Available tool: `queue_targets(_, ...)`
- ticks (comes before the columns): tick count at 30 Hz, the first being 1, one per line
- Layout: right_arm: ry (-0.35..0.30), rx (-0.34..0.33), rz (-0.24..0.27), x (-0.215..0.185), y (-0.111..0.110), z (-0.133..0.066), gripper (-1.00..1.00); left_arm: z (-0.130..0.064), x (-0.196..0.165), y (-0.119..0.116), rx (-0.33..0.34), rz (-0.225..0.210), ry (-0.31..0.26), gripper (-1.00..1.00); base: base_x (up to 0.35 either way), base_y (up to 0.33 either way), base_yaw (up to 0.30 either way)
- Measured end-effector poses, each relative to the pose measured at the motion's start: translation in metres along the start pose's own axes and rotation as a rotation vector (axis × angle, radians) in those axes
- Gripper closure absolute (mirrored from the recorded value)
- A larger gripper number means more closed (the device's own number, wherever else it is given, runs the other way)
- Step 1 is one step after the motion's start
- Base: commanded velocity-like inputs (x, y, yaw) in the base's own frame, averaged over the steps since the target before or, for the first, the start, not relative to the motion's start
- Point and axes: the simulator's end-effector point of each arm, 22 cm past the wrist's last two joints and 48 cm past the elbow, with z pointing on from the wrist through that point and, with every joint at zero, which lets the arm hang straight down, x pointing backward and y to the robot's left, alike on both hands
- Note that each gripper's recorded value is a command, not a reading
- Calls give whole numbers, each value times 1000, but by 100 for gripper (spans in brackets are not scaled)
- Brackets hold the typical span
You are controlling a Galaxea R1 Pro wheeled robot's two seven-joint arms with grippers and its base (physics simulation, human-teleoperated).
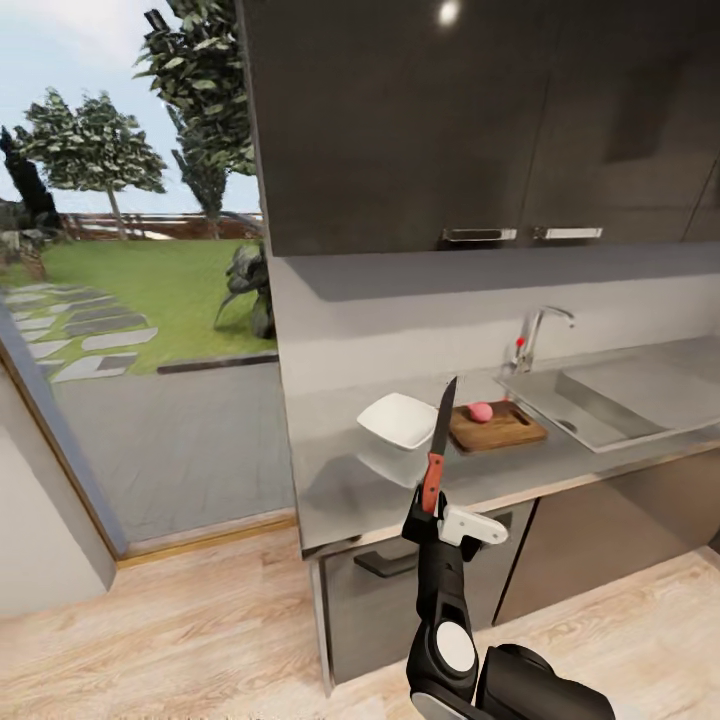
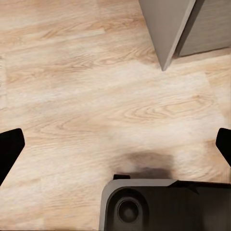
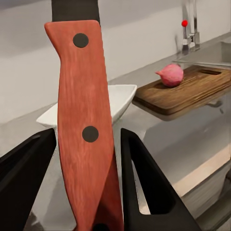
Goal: In the kitchen, take the Vidalia onion out of the sink, dice it on the chopping board with the paring knife, put the diced onion into the bowl on the countertop, then place both the paring knife and the chopping board into the sink.
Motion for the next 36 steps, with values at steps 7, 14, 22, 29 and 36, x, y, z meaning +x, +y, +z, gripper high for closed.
queue_targets(7, 0, 0, 0, 0, 0, 0, 100, -1, 3, 1, -1, 1, 8, -100, 0, -246, 284)
queue_targets(14, 0, 0, 0, 0, 0, 0, 100, -3, 8, 1, -1, 1, 18, -100, 0, -287, 284)
queue_targets(22, 0, 0, 0, 0, 0, 0, 100, -3, 9, -2, 0, -3, 20, -100, 0, -302, 229)
queue_targets(29, -1, 0, 0, 0, 0, 0, 100, -3, 9, -2, 0, -3, 20, -100, 0, -303, 14)
queue_targets(36, -1, 0, -1, 0, 0, 0, 100, -3, 9, -3, 1, -2, 20, -100, 0, -303, 1)
